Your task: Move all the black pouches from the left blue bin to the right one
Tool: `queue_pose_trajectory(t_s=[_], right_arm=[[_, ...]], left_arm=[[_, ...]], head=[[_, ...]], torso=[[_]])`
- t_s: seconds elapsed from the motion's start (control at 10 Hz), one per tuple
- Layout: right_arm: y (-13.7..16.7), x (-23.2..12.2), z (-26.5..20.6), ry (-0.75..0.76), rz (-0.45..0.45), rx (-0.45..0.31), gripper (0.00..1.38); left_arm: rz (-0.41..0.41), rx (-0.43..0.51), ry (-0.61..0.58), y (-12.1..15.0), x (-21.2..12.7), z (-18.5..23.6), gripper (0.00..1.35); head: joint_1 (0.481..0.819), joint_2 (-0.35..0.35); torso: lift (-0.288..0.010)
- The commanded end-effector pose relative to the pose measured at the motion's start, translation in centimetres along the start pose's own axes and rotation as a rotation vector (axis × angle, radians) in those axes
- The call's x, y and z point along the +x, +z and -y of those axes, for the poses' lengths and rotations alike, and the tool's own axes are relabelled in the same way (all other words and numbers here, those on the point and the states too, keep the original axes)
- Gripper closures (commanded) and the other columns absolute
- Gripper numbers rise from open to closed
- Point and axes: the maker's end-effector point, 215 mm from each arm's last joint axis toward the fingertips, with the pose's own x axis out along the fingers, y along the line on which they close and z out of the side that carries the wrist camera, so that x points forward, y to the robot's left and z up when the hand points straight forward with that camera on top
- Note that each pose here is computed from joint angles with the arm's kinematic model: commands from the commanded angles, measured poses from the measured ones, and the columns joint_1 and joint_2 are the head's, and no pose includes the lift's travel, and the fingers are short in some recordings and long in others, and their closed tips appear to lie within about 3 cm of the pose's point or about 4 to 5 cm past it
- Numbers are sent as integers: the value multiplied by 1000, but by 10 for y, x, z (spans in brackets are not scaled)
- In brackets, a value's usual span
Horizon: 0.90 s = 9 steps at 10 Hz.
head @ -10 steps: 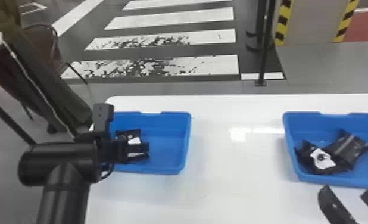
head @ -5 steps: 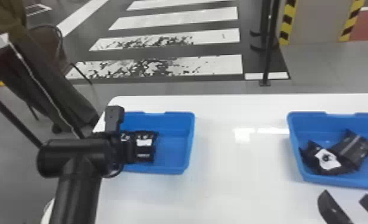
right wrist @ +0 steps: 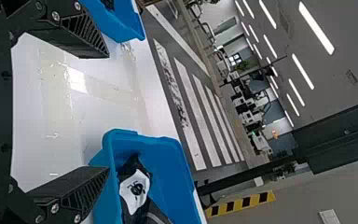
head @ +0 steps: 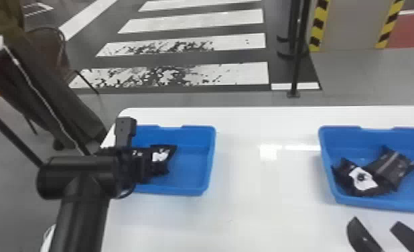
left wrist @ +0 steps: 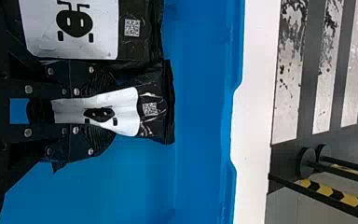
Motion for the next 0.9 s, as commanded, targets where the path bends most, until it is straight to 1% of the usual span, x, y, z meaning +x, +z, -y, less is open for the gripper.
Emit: queue_pose_trajectory(t_s=[0.0,0.3,0.5,0.6,0.8], right_arm=[[-3,-2,-1,2,-7,9,173],[-3,0,-6,25,-18,12,173],[2,4,-10,44,-8,7,173],[6,6,-13,58,1,5,173],[15,18,-22,97,17,3,173]], left_arm=[[24,14,-26,6,-3,9,1179],[99,43,-133,8,-32,48,1179],[164,73,-195,13,-65,77,1179],[199,92,-236,15,-84,97,1179],[251,126,-363,15,-115,153,1179]], head=[[695,188],[695,159],[695,143],[695,131],[695,98]], torso=[[-140],[-140],[-140],[-140],[-140]])
